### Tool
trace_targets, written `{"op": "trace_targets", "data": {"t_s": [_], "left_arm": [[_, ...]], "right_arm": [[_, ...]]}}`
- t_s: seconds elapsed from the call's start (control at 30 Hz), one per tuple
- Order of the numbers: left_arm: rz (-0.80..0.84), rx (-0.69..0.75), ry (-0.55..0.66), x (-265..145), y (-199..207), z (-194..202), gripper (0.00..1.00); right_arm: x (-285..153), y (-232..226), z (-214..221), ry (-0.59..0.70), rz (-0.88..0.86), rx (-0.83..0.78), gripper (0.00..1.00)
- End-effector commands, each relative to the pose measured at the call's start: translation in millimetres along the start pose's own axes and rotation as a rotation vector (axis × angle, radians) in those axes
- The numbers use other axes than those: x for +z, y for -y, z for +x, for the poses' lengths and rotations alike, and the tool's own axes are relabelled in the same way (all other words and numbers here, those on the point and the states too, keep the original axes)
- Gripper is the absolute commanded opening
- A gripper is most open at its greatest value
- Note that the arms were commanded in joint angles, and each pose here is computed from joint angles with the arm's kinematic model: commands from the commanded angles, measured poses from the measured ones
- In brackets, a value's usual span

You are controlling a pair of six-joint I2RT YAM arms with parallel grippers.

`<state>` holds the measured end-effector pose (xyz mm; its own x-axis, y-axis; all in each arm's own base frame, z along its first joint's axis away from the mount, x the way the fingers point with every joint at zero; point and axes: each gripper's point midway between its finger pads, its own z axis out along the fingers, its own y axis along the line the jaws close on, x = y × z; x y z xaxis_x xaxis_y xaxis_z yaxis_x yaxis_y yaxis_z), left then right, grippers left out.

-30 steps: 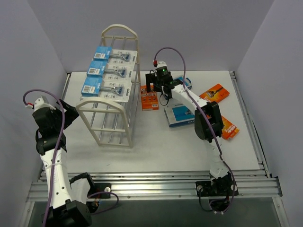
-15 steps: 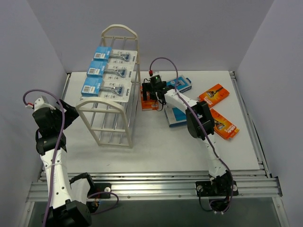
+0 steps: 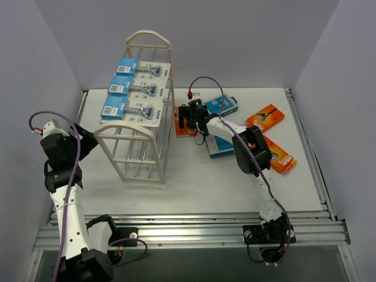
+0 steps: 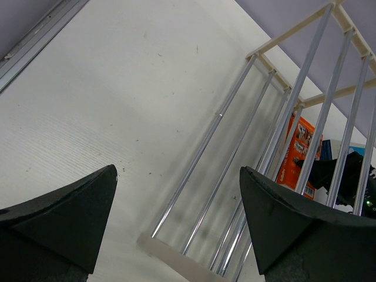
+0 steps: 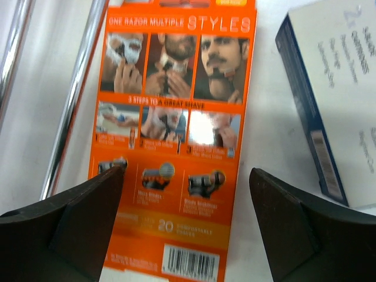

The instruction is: Place and organize the shaving razors onto the shelf

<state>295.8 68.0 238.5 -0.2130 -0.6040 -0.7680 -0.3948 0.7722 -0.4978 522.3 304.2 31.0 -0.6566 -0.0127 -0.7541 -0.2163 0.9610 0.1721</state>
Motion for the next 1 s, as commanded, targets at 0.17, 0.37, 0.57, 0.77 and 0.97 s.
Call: {"op": "trace_targets", "data": {"t_s": [0.17, 0.37, 0.57, 0.77, 0.97], "left_arm": [[0.019, 0.019, 0.051, -7, 6, -14, 0.94], [0.011, 0.018, 0.049, -6, 4, -13, 0.94], [0.006, 0.021, 0.041, -5, 3, -11, 0.94], [0.007, 0.024, 0.031, -3, 4, -9, 0.94], [0.008, 0.026, 0.034, -3, 4, -9, 0.94]], "right_arm": [[-41, 21, 112, -0.308, 0.004, -0.100, 0.67], [-54, 24, 122, -0.303, -0.006, -0.115, 0.62], [-60, 28, 135, -0.325, -0.009, -0.111, 0.60], [-72, 33, 133, -0.334, 0.012, -0.122, 0.61], [-82, 33, 146, -0.365, -0.006, -0.149, 0.59]]}}
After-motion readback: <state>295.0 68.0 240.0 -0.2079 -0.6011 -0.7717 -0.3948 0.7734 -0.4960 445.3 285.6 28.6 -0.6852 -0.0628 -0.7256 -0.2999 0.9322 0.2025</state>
